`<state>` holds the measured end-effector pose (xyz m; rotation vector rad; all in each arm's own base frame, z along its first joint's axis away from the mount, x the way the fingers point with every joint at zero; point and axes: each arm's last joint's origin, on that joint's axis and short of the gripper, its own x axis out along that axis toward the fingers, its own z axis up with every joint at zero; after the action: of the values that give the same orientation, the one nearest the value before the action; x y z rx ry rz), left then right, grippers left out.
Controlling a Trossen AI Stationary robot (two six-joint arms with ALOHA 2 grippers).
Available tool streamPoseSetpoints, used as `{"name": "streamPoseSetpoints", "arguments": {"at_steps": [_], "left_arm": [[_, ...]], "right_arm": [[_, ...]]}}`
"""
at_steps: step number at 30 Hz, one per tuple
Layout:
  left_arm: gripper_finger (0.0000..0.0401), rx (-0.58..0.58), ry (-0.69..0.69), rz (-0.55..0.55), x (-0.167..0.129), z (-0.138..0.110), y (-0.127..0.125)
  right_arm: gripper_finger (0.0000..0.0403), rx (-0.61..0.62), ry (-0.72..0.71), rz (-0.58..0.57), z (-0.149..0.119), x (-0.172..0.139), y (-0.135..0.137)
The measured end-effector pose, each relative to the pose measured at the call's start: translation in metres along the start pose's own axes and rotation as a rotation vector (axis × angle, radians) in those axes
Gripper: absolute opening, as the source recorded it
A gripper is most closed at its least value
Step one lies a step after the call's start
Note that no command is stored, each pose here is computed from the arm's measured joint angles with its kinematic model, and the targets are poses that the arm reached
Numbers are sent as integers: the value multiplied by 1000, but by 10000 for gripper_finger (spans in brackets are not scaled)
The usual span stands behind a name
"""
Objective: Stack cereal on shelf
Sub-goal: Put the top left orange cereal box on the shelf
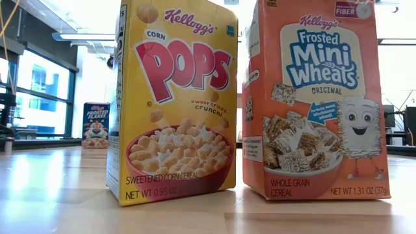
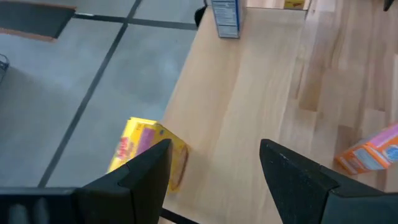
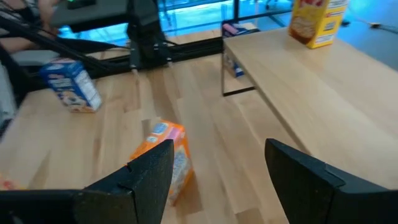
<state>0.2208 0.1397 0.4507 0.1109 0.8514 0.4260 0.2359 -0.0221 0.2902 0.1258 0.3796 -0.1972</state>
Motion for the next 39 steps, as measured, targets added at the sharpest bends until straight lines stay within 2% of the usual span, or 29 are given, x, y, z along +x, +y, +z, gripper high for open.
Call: {"name": "streamPoseSetpoints", "arguments": {"at_steps": [5,10,16,27,31,39], "left_arm": [[235,-7,17,-25,2,-1,-8],[235,-25,52,-52,11,-17,-20],[235,-68,15,-68,11,-42,-39],[235,-133,-86,-87,-2,-76,-70],[235,-125,-94,-107,-1,-83,-78],[235,-140,-97,-112,4,-100,-97]], "right_arm": [[252,-6,2,14,0,0,0],[277,-17,-3,61,1,0,2],[294,43,-22,105,3,0,3],[296,214,-61,84,7,0,3],[296,262,-112,85,12,-1,3],[296,271,-246,118,25,-3,5]]}}
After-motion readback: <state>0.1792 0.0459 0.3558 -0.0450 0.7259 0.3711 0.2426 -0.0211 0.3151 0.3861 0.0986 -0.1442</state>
